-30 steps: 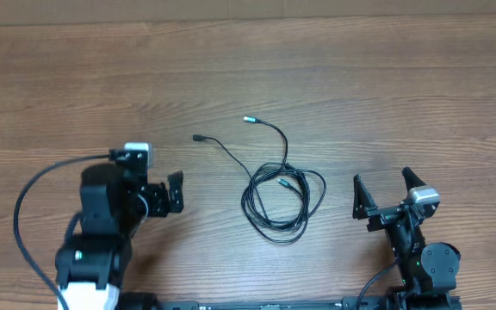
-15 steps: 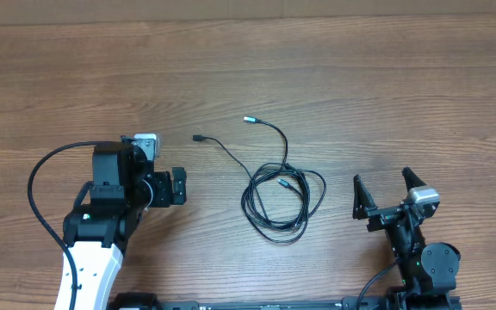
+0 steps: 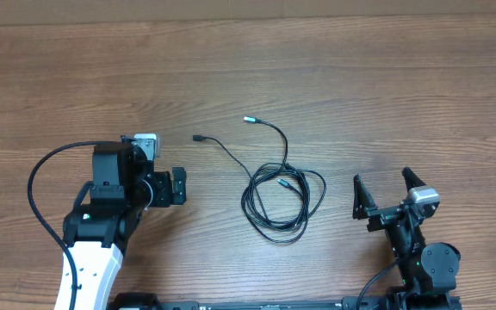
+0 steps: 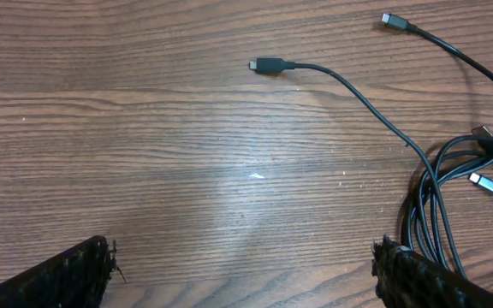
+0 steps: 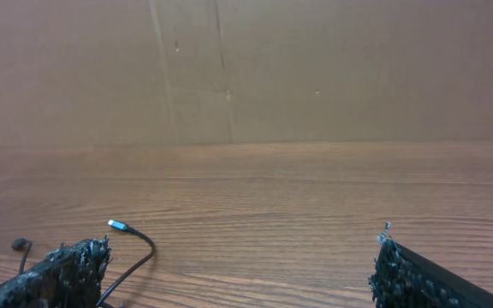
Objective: Untangle cables
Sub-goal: 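Move the left gripper forward and down onto the black cable bundle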
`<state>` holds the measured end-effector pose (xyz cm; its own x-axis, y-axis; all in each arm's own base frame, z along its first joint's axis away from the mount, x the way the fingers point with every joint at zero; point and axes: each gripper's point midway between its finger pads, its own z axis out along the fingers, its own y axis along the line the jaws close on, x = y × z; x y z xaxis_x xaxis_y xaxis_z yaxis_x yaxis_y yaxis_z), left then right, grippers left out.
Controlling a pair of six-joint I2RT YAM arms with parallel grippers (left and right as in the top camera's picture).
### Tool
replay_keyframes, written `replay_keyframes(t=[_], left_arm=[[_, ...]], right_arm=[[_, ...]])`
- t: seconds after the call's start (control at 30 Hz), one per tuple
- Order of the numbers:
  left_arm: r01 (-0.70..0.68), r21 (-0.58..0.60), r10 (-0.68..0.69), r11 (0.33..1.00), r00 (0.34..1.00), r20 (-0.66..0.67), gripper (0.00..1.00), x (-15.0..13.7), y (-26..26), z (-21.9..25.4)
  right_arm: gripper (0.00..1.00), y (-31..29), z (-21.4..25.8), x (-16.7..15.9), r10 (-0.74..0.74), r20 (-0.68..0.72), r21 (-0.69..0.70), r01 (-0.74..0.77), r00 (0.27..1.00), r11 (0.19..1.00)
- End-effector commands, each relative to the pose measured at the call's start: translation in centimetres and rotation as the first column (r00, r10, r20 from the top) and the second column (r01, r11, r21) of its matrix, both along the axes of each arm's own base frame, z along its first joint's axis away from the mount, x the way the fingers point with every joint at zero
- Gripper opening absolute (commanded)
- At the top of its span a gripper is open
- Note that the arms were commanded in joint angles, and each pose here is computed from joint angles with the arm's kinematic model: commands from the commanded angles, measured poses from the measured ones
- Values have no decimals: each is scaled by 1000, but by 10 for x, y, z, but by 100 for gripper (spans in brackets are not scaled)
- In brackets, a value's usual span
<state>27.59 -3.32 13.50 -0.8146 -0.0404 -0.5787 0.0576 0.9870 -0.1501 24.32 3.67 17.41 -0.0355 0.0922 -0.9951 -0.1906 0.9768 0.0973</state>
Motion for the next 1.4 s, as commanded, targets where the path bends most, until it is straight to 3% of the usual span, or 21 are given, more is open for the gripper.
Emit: replay_keyframes(t=[0.0, 1.37], left_arm=[[-1, 17, 1, 1000, 1000, 31, 100, 7, 4, 10], [-26, -2, 26, 1000, 1000, -8, 100, 0, 4, 22]], right_arm=[[100, 2, -2, 0, 8, 4, 0, -8, 1000, 1000], [100, 2, -2, 0, 8, 4, 0, -8, 1000, 1000]])
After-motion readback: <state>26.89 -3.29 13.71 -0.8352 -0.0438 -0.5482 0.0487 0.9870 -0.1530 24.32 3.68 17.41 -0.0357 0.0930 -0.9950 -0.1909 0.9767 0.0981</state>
